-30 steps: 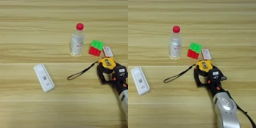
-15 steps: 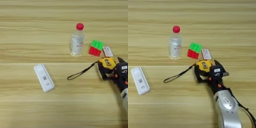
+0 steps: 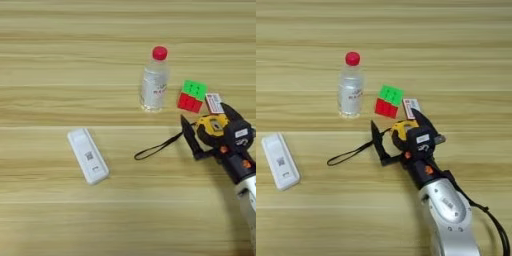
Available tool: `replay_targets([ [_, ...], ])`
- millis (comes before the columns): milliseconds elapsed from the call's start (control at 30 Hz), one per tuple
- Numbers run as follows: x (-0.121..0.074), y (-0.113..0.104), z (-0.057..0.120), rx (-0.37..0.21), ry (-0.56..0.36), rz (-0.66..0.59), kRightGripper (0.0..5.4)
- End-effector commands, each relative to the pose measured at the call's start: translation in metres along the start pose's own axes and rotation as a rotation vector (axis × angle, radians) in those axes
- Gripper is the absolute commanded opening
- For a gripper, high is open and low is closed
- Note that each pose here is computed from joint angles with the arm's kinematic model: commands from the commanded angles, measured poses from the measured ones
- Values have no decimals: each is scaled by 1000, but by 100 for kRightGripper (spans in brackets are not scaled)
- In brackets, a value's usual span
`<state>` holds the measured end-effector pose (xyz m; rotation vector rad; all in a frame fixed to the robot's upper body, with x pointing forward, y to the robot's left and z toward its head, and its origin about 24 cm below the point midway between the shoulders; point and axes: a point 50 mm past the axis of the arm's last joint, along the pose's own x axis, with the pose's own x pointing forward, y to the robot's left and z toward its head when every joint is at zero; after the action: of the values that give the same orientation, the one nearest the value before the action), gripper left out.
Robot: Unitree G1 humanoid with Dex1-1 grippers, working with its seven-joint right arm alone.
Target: Move the objects on the table
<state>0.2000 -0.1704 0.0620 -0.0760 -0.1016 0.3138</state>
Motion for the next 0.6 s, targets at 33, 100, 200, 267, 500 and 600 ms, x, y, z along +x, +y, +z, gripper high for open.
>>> replay_targets([
  [33,12,24,18,27,-87,127,538],
  [100,15,36,17,62,-81,186,538],
  [200,22,54,13,100,-67,266,538],
  [267,26,66,8,122,-46,324,538],
  [500,34,98,-7,170,24,483,538],
  [600,35,109,-10,172,33,543,538],
])
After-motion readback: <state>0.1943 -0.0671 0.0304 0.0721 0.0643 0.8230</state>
